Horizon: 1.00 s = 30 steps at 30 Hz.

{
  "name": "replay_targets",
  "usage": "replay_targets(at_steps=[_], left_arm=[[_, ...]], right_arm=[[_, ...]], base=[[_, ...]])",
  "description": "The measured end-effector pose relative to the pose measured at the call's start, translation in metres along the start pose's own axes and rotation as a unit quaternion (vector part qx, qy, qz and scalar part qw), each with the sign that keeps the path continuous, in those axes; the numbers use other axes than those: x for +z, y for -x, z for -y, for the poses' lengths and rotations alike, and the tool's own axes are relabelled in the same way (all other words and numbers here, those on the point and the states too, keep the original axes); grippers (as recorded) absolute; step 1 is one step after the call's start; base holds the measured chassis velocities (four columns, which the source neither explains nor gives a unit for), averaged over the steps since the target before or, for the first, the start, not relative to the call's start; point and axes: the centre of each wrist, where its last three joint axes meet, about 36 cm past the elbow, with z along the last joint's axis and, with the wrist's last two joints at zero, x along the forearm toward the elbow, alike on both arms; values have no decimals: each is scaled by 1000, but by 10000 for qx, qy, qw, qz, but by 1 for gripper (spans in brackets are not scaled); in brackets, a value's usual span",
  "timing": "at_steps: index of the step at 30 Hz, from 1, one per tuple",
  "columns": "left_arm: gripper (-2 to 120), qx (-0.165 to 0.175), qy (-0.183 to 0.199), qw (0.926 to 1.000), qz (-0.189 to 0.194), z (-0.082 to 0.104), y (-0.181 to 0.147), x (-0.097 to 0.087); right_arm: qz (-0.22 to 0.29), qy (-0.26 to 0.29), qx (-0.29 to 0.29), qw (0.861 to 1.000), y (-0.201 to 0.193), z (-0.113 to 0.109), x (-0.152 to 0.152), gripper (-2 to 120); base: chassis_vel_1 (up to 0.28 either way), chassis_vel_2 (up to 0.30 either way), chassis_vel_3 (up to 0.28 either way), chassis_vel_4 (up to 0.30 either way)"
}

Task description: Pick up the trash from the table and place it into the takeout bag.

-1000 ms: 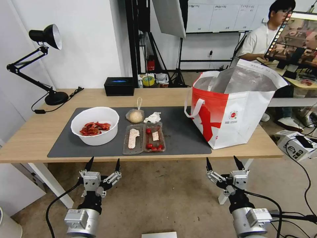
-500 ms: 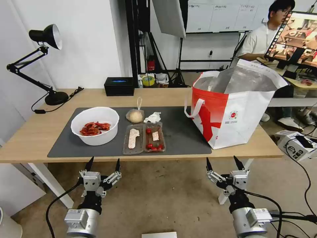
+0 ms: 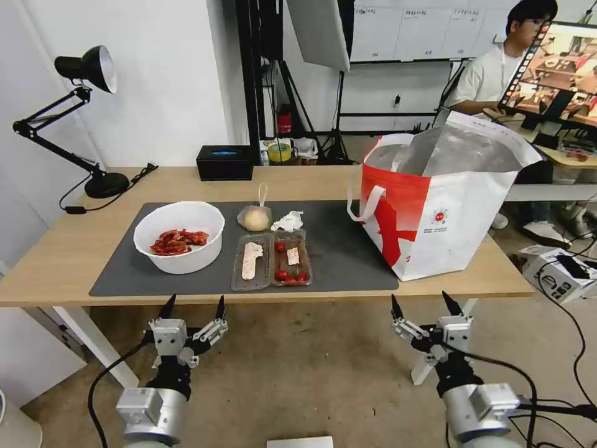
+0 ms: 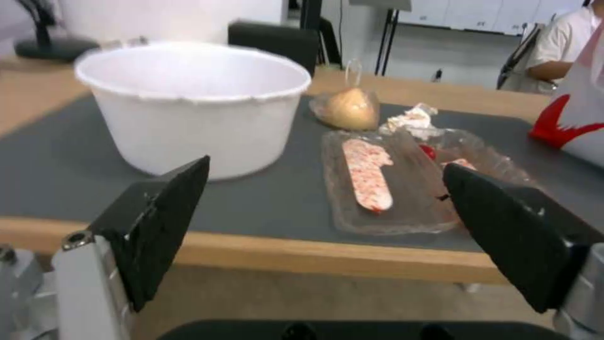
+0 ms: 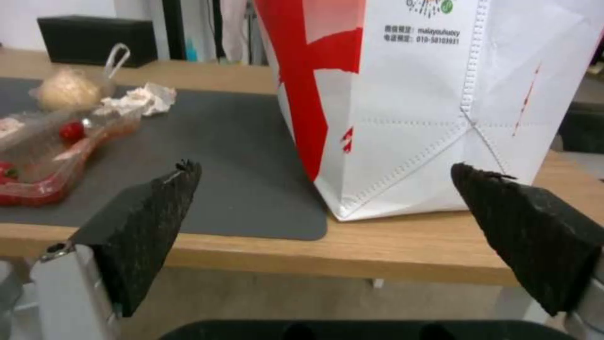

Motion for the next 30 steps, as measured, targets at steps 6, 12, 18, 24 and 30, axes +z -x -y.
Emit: replay_targets(at_steps=[6, 12, 18, 24, 30], left_arm=[[100, 110, -589, 9971, -461, 7, 0, -22], [100, 257, -930, 9932, -650, 11, 1, -29], [100, 259, -993, 9924, -682, 12, 2, -27], [100, 358, -1317, 9882, -691, 12, 7, -26], [100, 465, -1932, 9779, -648, 12, 21, -31]], right_arm=[[-287, -59, -145, 9995, 5, 12, -19, 100], [-604, -87, -320, 9976, 10, 22, -42, 100], [-892, -115, -574, 9943, 14, 27, -62, 100], [-924, -29, -738, 9930, 15, 22, -61, 100], [-906, 0, -829, 9924, 17, 19, -60, 100]], base=[[0, 0, 0, 0], [0, 0, 0, 0], [0, 0, 0, 0], [0, 0, 0, 0], [0, 0, 0, 0]])
